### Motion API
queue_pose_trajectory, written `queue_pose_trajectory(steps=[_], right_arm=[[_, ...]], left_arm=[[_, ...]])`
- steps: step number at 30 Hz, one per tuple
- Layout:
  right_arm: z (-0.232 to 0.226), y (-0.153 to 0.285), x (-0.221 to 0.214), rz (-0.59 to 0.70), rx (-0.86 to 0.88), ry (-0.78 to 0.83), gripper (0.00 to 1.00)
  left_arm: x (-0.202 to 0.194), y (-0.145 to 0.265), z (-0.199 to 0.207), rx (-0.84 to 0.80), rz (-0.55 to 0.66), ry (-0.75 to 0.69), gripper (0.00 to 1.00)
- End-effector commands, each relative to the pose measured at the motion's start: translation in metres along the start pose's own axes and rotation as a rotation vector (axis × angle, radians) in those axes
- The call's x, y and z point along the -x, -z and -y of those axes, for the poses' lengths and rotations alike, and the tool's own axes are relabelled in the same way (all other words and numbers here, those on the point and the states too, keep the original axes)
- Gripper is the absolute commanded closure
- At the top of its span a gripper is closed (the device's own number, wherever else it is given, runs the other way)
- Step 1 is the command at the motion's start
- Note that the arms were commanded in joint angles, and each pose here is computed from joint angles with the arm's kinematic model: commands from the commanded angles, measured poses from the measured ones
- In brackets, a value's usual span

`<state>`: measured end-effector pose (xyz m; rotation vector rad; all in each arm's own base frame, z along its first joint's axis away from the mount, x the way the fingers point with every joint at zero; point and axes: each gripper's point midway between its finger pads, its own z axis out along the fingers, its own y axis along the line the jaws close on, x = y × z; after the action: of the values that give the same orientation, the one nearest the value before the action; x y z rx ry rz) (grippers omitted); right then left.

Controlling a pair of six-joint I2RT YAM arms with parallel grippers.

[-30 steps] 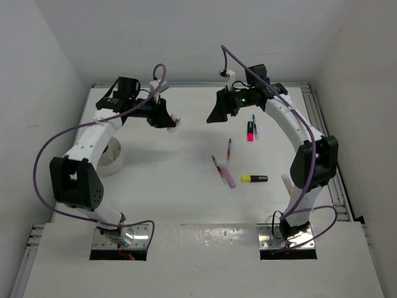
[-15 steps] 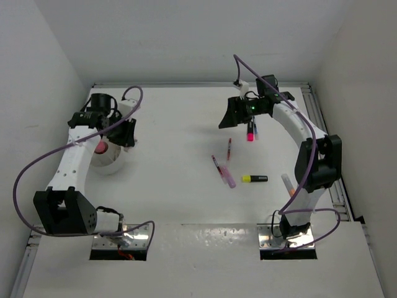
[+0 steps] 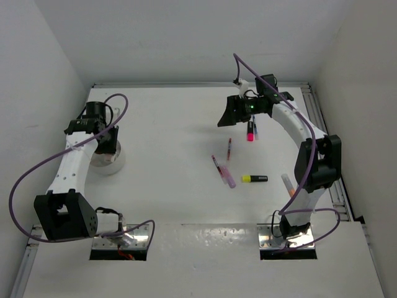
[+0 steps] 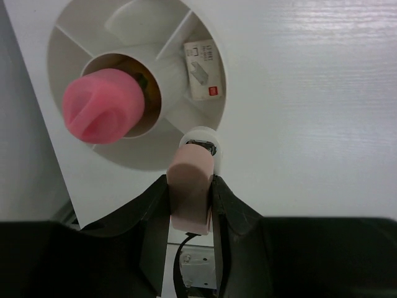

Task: Sort the stationery into containers
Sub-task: Place the stationery in the storage box.

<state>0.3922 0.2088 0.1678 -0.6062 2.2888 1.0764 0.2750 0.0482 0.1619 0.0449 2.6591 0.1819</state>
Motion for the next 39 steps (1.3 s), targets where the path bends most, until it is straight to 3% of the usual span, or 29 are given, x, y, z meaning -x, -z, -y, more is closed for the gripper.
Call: queue_pose_trajectory(steps=[1,10,30,35,39], right_arm=[[-0.009,0.002,0.012,0.038,0.012,0.034,0.21],[-0.008,-0.001,0.011,0.025,0.017,0.028,0.21],[-0.001,0.002,0.01,0.026,0.006,0.013,0.21],[0.0,0.002,0.012,0.027,0.005,0.014,0.21],[0.001,0.001,0.014,0.03,0.005,0.017,0.21]], left_arm=[[0.014,0.003,-0.018,0.106,0.077,0.07,1.0],[0.033,-0.016,-0.007,0.046,0.098,0.055,1.0],[0.051,-0.037,-0.01,0.112,0.074,0.011,0.85],[0.05,-0.038,-0.008,0.103,0.07,0.008,0.74],[0.047,-0.039,-0.006,0.094,0.059,0.011,0.58]])
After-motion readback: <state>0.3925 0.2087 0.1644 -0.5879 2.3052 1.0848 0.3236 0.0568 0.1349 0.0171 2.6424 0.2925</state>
